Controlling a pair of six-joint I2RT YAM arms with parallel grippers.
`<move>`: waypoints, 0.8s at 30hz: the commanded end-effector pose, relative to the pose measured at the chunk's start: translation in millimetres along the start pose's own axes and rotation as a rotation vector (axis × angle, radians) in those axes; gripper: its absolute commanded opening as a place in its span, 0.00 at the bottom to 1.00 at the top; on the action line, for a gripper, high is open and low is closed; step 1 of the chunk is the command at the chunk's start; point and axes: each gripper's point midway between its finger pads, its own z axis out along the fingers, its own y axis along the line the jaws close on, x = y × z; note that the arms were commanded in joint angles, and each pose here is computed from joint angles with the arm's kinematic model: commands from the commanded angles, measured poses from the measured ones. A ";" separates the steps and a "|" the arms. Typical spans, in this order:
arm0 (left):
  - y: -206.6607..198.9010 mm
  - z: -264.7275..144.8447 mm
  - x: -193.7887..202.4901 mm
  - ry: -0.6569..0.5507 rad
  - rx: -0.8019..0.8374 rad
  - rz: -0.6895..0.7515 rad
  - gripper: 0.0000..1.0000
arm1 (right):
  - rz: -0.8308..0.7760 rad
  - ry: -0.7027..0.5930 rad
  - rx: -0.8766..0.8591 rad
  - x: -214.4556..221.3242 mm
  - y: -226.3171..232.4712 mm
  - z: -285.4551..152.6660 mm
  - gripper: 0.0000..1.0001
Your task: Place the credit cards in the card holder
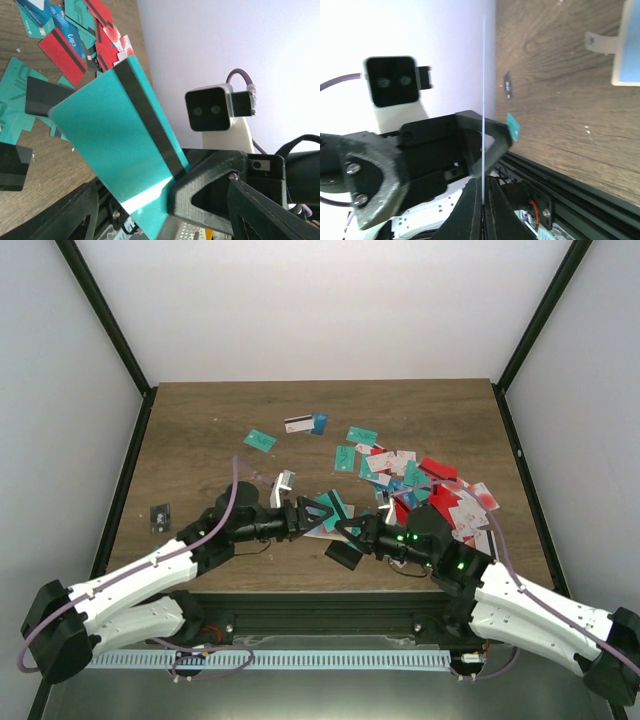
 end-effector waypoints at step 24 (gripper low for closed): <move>-50.3 -16.9 -24.3 0.044 0.155 0.133 0.04 | -0.207 0.050 -0.079 -22.0 49.6 -17.5 0.74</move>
